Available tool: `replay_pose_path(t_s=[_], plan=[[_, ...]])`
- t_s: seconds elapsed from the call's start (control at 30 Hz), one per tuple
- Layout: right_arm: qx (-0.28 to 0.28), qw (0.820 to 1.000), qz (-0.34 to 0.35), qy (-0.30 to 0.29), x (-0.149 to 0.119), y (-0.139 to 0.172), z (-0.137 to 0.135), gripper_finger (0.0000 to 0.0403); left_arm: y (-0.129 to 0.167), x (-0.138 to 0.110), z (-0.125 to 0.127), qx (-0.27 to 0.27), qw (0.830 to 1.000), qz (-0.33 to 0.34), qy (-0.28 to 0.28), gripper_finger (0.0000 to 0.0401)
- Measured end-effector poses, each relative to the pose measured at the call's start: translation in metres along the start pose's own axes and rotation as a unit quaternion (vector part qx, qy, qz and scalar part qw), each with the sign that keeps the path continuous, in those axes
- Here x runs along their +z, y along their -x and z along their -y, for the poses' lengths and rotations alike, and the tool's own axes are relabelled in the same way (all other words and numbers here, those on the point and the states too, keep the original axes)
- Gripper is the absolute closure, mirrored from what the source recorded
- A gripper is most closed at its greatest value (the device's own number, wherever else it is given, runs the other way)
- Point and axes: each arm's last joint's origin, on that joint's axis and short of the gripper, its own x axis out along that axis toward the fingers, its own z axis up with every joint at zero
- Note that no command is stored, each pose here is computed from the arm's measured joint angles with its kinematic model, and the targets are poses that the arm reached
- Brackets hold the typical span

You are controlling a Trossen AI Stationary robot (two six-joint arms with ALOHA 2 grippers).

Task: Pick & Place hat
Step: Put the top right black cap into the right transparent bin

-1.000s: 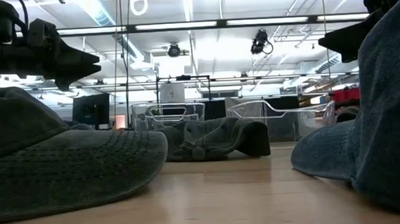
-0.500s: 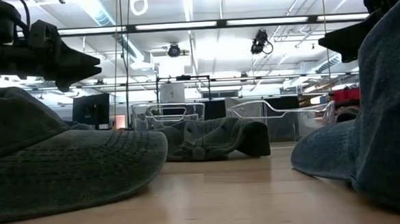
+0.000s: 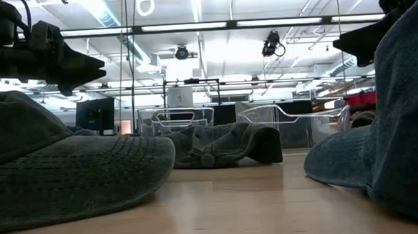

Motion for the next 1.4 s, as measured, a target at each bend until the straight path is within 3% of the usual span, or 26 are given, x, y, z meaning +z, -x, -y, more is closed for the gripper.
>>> replay_pose_path(t_s=[0.17, 0.27, 0.73, 0.93, 1.1, 1.2, 1.3, 1.4], plan=[[0.001, 0.995, 0.0, -0.103, 0.0, 0.0, 0.0, 0.028, 0.0, 0.0, 0.0, 0.0, 1.0, 0.0, 0.0, 0.0224], [0.001, 0.992, 0.0, -0.125, 0.0, 0.0, 0.0, 0.028, 0.0, 0.0, 0.0, 0.0, 1.0, 0.0, 0.0, 0.0224], [-0.006, 0.995, 0.001, -0.096, 0.0, 0.0, 0.0, 0.028, 0.0, 0.001, 0.0, 0.009, 1.0, 0.009, 0.009, 0.0224], [-0.014, 0.997, 0.006, -0.081, 0.003, 0.0, 0.001, 0.028, 0.001, 0.011, 0.001, -0.001, 0.998, 0.056, 0.017, 0.0224], [0.002, 0.997, 0.061, -0.046, 0.041, 0.009, 0.003, 0.028, 0.002, 0.018, 0.003, -0.013, 0.995, 0.085, 0.046, 0.0224], [0.018, 0.995, 0.091, -0.025, 0.071, 0.015, 0.003, 0.028, 0.004, 0.036, 0.008, -0.029, 0.994, 0.094, 0.045, 0.0224], [0.022, 0.997, 0.076, -0.015, 0.094, 0.016, 0.004, 0.028, 0.007, 0.066, 0.015, -0.051, 0.993, 0.104, 0.026, 0.0224], [0.023, 0.999, 0.023, -0.017, 0.111, 0.005, 0.003, 0.028, 0.003, 0.09, 0.021, -0.053, 0.997, 0.055, 0.017, 0.0224]])
